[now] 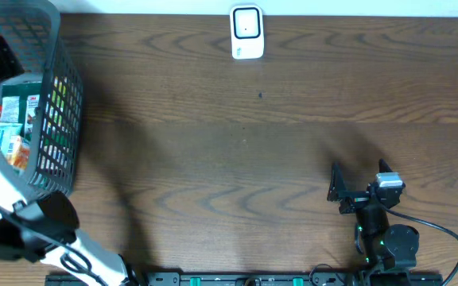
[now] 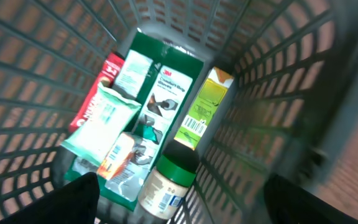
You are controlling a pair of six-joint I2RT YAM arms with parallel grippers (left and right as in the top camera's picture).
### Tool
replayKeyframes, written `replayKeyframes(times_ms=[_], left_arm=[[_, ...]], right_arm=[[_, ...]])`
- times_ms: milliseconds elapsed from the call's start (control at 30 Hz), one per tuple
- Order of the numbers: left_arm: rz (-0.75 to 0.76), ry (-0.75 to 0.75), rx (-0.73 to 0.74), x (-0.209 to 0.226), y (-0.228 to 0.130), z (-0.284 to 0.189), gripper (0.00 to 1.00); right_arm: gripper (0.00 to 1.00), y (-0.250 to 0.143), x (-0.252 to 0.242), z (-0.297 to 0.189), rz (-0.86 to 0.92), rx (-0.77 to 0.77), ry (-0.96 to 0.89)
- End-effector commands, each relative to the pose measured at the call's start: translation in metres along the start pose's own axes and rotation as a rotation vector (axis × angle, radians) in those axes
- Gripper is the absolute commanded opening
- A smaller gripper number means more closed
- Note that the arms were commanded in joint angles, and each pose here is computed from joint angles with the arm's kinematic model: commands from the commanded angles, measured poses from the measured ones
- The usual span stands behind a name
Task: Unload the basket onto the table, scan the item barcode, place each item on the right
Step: 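Move the left gripper up and into the grey basket, then grasp the yellow-green drink carton in the basket with the left gripper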
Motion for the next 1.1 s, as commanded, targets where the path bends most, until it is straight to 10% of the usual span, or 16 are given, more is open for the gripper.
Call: replayKeyframes(times_ms=[0, 1067], left_arm=[[0.015, 0.002, 0.072, 0.002, 0.000, 0.035, 0.86], [0.138, -0.212, 0.417, -0.018, -0.035, 0.219, 0.90]], right_arm=[[0.99, -0.001, 0.002, 0.000, 0.013, 0.003, 0.010], [0.99, -0.001, 0.002, 0.000, 0.012, 0.003, 0.010]])
Point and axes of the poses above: each gripper's point midway between its finger pads, its own z axis out along the fingers, its own x axis along the line the jaws close on, y = z × x, the point moved 6 cm from there along -z, back along the fingers, and after that the axes turned 3 degrees about z, right-handed, at the moved point
